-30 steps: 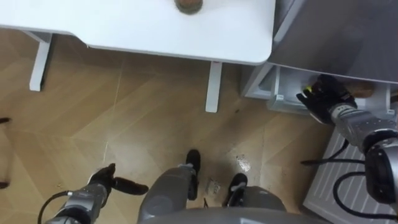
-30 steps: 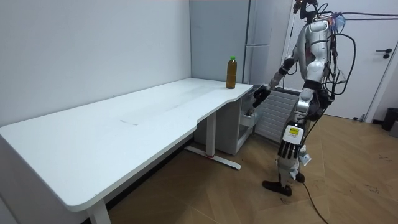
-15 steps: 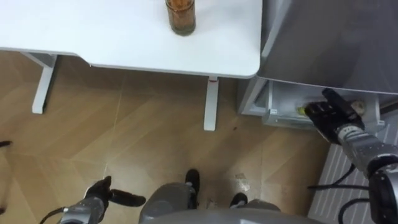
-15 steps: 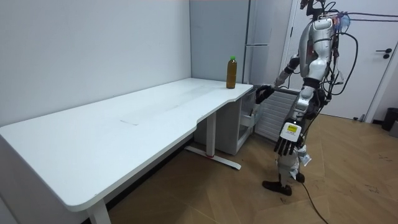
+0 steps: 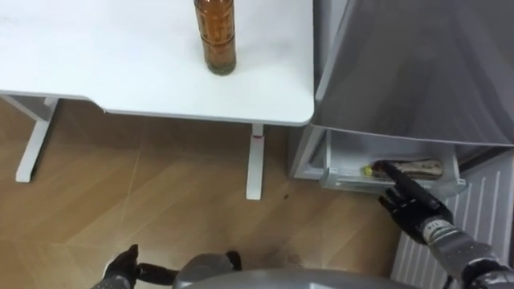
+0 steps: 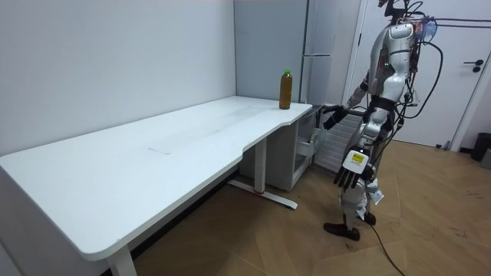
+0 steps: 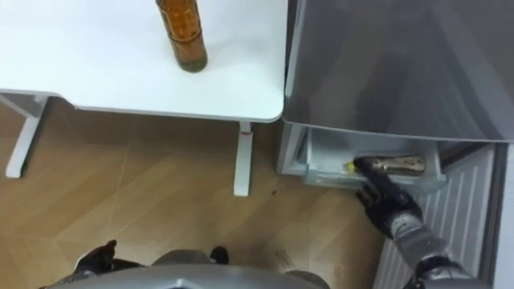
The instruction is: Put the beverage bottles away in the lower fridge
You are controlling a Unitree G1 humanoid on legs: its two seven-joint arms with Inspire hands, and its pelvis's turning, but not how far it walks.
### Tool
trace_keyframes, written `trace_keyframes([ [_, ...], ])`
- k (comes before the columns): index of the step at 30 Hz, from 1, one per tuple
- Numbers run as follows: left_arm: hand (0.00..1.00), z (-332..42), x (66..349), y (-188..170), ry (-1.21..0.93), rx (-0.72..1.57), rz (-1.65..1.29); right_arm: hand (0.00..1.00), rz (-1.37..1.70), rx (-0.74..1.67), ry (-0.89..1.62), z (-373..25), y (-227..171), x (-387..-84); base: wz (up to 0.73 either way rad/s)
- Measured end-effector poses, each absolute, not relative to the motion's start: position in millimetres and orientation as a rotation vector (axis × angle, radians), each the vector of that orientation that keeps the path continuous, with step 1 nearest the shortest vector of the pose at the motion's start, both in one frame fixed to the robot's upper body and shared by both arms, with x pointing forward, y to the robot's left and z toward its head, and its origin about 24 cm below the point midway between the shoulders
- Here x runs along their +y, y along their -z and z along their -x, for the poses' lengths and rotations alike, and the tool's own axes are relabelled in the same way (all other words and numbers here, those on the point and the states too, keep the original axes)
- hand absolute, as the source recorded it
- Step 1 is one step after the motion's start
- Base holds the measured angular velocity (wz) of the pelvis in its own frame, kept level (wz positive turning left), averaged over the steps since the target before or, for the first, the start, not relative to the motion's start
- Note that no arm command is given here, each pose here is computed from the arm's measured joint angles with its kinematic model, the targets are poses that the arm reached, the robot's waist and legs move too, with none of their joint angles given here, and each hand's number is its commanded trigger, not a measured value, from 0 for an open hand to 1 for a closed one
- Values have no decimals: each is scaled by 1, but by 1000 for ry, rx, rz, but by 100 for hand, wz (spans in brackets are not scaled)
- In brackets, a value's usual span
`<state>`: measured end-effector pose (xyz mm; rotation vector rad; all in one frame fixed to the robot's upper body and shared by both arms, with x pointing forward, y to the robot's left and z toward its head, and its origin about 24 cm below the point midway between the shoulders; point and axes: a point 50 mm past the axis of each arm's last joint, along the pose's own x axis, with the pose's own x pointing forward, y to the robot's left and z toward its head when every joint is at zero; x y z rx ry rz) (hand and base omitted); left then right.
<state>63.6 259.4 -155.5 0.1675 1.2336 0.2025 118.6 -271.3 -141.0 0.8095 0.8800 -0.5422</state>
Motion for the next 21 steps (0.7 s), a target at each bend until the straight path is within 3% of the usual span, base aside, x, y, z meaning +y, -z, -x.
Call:
trace_keyframes([
  [6,0,-64,250,157,-245,1198,-115,0,-598,1105,489,-74,156,-262,-9],
  [21,0,-34,246,163,-321,1274,-42,0,-258,1353,328,-33,167,-245,-10],
])
